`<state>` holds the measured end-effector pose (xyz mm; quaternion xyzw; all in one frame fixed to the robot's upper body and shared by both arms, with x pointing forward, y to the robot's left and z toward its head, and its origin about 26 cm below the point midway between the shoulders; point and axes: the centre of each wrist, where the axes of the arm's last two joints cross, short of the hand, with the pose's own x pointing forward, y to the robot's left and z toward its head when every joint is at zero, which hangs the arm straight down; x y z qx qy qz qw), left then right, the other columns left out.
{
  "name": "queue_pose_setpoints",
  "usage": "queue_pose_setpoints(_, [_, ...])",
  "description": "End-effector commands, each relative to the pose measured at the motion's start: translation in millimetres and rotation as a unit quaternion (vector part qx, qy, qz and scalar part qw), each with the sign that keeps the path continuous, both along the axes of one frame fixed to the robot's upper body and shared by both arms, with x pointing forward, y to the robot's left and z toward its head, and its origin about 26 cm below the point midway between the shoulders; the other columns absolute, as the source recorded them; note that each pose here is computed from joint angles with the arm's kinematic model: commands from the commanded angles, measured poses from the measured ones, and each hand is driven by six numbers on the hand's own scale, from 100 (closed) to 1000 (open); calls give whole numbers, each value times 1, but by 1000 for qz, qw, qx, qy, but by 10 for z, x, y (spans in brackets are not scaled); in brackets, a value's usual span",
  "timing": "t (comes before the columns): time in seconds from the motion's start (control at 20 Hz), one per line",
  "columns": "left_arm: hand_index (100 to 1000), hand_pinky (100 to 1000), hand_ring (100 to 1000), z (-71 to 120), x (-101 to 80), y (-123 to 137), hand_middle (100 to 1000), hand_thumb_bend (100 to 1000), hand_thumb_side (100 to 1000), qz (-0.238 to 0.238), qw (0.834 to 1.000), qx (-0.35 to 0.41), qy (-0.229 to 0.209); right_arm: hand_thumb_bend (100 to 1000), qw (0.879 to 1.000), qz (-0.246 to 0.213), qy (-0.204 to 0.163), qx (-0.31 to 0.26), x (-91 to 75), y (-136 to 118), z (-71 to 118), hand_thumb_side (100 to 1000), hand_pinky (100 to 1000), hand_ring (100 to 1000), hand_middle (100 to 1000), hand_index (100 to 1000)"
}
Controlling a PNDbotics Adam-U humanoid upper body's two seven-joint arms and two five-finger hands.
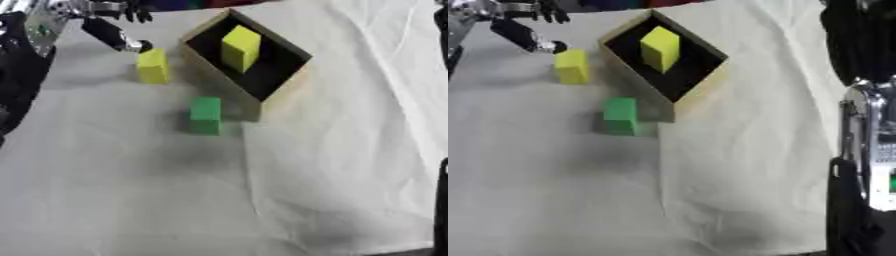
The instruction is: Pick up objects on the table and place them in the box.
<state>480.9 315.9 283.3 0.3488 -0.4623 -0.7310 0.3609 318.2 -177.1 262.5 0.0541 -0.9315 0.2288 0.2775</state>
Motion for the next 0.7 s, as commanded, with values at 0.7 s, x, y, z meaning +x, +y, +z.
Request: queue_pose_setpoints(0.7, [940,790,841,-87,34,42,838,506,820,-21,994,95,48,100,1000,0,-13,1,-45,-2,71,1000,787,777,590,722])
